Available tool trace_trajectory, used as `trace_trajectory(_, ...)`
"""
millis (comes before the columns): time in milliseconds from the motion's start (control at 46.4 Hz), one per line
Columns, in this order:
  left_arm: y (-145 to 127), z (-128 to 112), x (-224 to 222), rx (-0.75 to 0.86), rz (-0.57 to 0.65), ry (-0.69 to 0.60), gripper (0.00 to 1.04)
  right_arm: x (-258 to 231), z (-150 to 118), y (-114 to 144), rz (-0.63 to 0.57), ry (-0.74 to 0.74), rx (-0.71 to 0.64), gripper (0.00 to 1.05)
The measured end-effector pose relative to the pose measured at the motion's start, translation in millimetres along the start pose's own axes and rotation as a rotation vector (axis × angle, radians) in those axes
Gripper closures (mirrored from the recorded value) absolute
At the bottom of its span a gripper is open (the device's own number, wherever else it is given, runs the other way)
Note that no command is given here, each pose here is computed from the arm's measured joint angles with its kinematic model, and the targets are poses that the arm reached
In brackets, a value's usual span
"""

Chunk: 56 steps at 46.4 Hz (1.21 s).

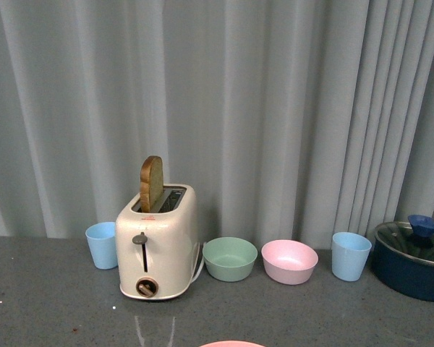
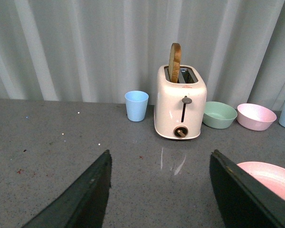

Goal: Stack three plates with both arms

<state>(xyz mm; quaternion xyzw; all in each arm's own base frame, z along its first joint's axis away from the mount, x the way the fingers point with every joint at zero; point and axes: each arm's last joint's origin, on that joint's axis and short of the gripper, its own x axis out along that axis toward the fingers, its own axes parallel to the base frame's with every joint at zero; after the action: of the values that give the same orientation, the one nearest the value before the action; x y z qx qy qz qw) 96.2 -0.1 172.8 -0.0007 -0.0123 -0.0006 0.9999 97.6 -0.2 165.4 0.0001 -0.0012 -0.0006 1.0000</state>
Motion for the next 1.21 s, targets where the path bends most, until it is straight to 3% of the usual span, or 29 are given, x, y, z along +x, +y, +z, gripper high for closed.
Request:
trace_trajectory(108,0,0,0,0.000,0.000,0.000,0.16,0,0,0,-0.007,0.002,0.000,0.07)
trace_trajectory(151,0,0,0,0.000,0.000,0.000,0.06,1,0,0,-0.134,0.072,-0.010,0.07)
trace_trajectory(216,0,0,0,0.000,0.002,0.000,0.08,13,8,-8,-0.396,0.129,-0.055,0.07)
trace_trajectory(280,0,0,0,0.000,0.000,0.000,0.07,31,18,-20,-0.446,0.114,-0.049,0.07)
trace_trajectory(453,0,0,0,0.000,0.000,0.000,0.07,91,33,-61,-0.398,0.177,0.049,0.07)
trace_trajectory(582,0,0,0,0.000,0.000,0.000,0.07,152,1,-116,-0.397,0.475,0.212,0.07)
trace_trajectory(690,0,0,0,0.000,0.000,0.000,0.07,181,-28,-143,-0.347,0.673,0.233,0.07)
trace_trajectory(819,0,0,0,0.000,0.000,0.000,0.07,186,-54,-144,-0.201,0.816,0.154,0.07)
trace_trajectory(991,0,0,0,0.000,0.000,0.000,0.07,184,-71,-138,-0.053,0.870,0.013,0.07)
trace_trajectory(1207,0,0,0,0.000,0.000,0.000,0.07,183,-94,-136,0.041,0.898,0.036,0.07)
